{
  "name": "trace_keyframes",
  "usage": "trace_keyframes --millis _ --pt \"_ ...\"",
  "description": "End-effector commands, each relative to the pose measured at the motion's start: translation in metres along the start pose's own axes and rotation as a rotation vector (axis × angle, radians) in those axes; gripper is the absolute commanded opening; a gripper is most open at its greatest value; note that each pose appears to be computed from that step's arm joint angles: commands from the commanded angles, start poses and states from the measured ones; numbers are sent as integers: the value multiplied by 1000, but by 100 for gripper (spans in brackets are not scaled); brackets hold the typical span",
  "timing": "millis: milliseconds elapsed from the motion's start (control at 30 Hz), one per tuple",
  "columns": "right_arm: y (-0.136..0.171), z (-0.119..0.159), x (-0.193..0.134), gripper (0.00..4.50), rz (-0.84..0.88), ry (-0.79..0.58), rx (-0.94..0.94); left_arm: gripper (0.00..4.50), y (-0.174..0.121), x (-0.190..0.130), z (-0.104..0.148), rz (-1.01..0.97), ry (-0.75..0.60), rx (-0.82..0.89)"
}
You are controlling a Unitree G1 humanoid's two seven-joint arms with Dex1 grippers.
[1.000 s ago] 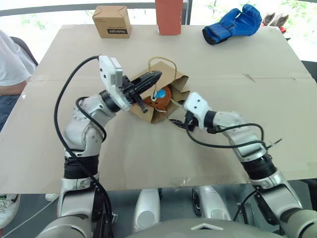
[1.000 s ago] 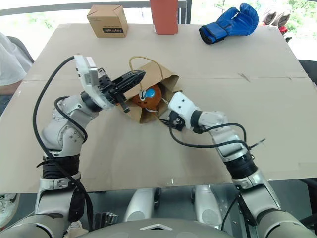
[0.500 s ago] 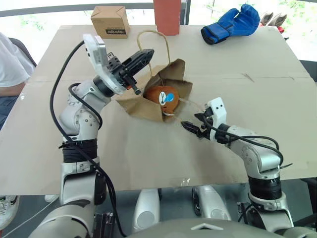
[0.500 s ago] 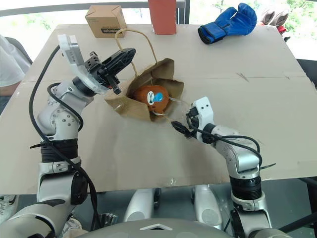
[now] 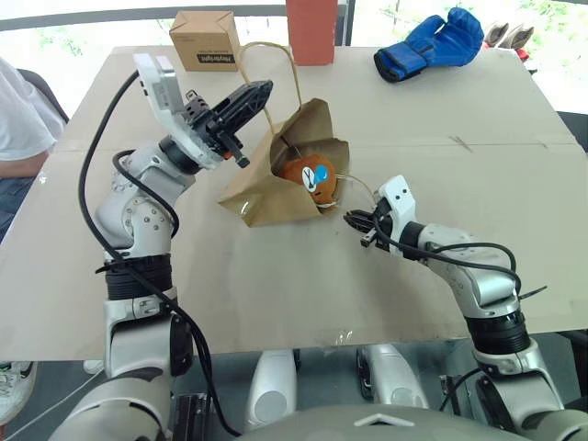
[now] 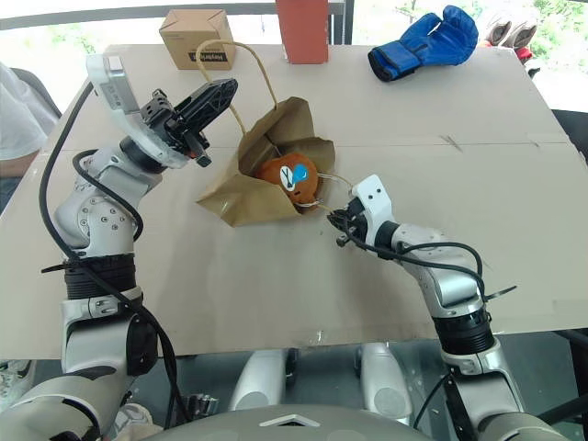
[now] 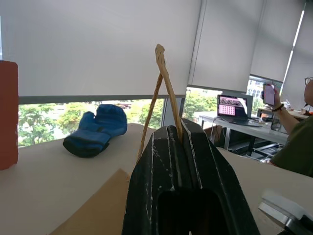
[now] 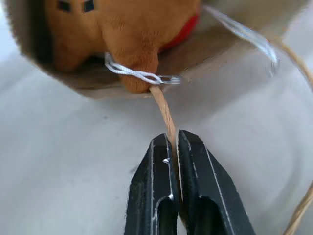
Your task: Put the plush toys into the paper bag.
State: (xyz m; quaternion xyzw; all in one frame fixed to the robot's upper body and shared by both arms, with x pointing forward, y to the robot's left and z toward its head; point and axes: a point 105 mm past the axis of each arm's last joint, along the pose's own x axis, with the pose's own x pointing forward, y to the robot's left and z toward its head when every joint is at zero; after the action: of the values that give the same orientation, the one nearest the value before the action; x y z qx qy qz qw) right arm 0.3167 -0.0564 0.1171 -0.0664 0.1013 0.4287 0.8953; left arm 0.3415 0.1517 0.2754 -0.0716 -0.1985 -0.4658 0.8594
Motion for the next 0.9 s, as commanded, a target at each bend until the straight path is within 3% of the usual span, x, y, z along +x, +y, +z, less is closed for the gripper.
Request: trace_keyframes --millis 33,167,367,533,667,767,800,867,900 --pt "-1 34 -13 2 -51 -79 -267 0 -3 -1 14 1 -43 27" --pt "-13 55 -29 2 -114 -23 -551 0 -2 -3 10 26 -50 -4" --pt "-29 115 -51 2 -133 112 -1115 0 4 -15 -4 109 -65 -61" --pt "-25 139 -54 2 -93 130 -1272 0 3 -26 -14 167 -60 -70" --pt "-34 123 -52 2 -43 198 -1273 0 -4 -32 -36 161 27 -37" --pt "-36 108 -54 76 8 225 -1263 0 -8 -28 -38 159 19 -35" --pt "-36 108 -54 127 13 225 -1262 0 -9 -27 -38 158 18 -34" --pt "-36 111 -56 207 4 208 -1256 0 -10 -25 -38 153 15 -27" --pt "-32 126 -62 238 -17 158 -1242 0 -10 -23 -36 155 6 -22"
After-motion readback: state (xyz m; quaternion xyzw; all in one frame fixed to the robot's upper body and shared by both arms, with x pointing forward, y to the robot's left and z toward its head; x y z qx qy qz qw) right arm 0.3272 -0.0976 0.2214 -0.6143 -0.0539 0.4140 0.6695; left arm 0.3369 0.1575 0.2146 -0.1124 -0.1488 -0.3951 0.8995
